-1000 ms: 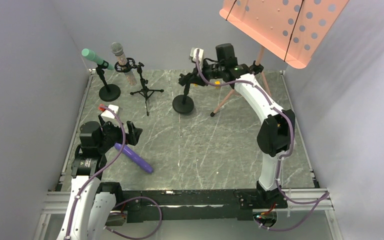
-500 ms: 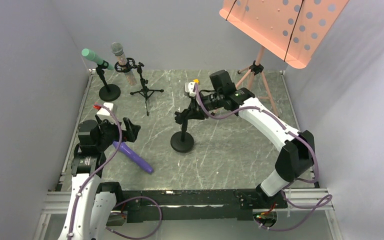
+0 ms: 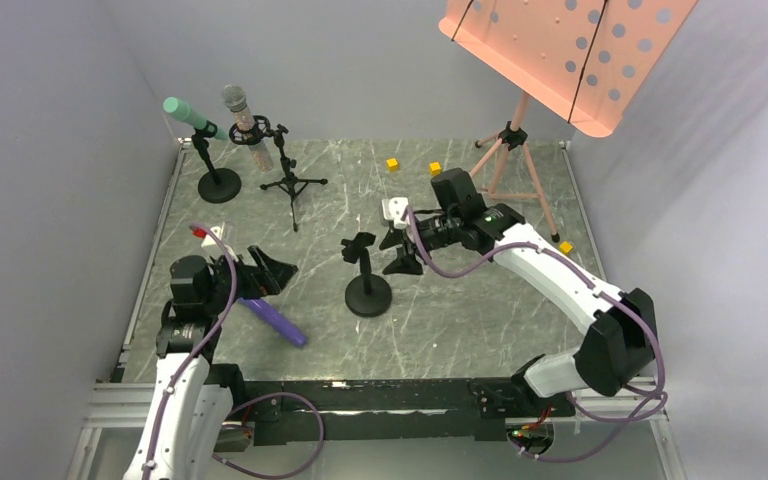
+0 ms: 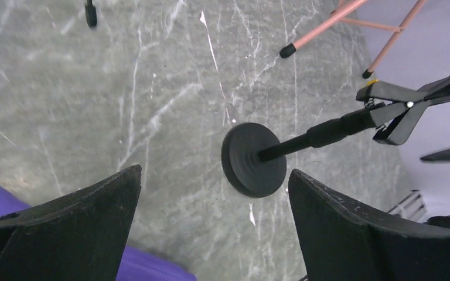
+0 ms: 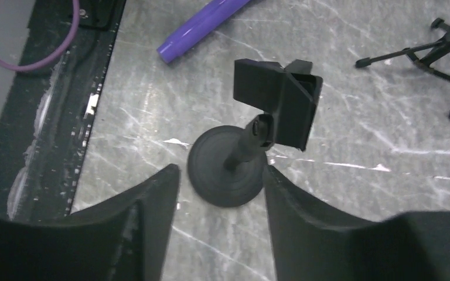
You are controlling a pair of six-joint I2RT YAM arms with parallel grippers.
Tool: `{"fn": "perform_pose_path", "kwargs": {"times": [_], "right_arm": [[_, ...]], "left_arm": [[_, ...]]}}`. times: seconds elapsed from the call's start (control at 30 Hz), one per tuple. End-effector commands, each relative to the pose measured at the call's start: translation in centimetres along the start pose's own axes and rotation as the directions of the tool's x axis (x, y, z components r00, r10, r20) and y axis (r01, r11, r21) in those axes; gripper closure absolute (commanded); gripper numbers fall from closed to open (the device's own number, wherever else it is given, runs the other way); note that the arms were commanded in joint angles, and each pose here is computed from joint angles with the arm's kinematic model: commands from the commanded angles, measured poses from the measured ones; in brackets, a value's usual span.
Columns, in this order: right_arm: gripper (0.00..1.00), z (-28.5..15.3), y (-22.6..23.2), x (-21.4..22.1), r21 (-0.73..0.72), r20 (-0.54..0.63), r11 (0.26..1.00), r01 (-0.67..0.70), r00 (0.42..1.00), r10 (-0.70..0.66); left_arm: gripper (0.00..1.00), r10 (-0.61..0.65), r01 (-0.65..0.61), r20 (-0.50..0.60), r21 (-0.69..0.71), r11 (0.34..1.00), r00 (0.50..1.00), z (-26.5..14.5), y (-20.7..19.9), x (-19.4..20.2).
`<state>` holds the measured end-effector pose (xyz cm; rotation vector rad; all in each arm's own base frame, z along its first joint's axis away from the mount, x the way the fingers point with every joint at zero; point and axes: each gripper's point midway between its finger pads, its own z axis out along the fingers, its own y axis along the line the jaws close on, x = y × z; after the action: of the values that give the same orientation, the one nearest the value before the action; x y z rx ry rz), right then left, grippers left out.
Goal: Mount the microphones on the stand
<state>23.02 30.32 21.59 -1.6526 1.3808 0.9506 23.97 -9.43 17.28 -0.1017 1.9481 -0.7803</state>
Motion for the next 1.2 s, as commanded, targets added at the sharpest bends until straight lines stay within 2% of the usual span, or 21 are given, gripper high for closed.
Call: {"fn": "perform_pose_path", "kwargs": {"times": [0.0, 0.07, 0.1, 0.13, 0.43, 0.57, 0.77, 1.0, 1.17], "right_arm": [[0.34, -1.0, 1.7, -0.9, -0.006, 0.029, 0.999, 0.042, 0.999, -0.042], [0.18, -1.8, 1.6, -1.0, 0.022, 0.031, 0.999, 0.041, 0.999, -0.041], [0.05, -2.2, 1.5, -0.9, 0.034, 0.04, 0.999, 0.037, 0.998, -0.038], [0.01, -2.8, 1.4, -1.0, 0.044, 0.052, 0.998, 0.033, 0.998, -0.035], [0.0, -7.9, 1.8, 0.4, 0.167, 0.105, 0.986, 0.014, 0.994, -0.032], [0.0, -9.0, 2.4, 2.5, 0.23, 0.123, 0.971, -0.07, 0.992, 0.042], [0.0, -10.8, 2.6, 4.5, 0.273, 0.232, 0.945, -0.177, 0.966, 0.114], [0.0, -11.9, 1.8, 5.5, 0.339, 0.207, 0.923, -0.182, 0.972, 0.115], [0.0, -11.9, 1.8, 6.0, 0.341, 0.183, 0.924, -0.17, 0.977, 0.112]], "left_arm": [[0.01, -0.106, 0.104, 0.04, 0.045, 0.994, 0.994, -0.3, -1.1, -0.3], [0.01, -0.113, 0.113, 0.035, 0.022, 0.993, 0.993, -0.5, -0.7, 0.2], [0.01, -0.117, 0.116, 0.032, 0.009, 0.993, 0.993, -0.5, -0.5, 0.4], [0.01, -0.12, 0.12, 0.03, 0.0, 0.993, 0.992, -0.6, -0.4, 0.5], [0.01, -0.211, 0.209, -0.001, -0.115, 0.971, 0.978, -0.9, 1.5, 2.3], [0.01, -0.223, 0.22, 0.001, -0.182, 0.958, 0.975, -1.2, 2.5, 2.8], [0.01, -0.243, 0.228, -0.006, -0.322, 0.919, 0.97, -1.3, 3.9, 3.5], [0.01, -0.261, 0.196, -0.044, -0.546, 0.815, 0.964, -0.8, 5.1, 5.0], [0.01, -0.263, 0.096, -0.138, -0.696, 0.712, 0.955, 0.0, 6.1, 6.3]]}}
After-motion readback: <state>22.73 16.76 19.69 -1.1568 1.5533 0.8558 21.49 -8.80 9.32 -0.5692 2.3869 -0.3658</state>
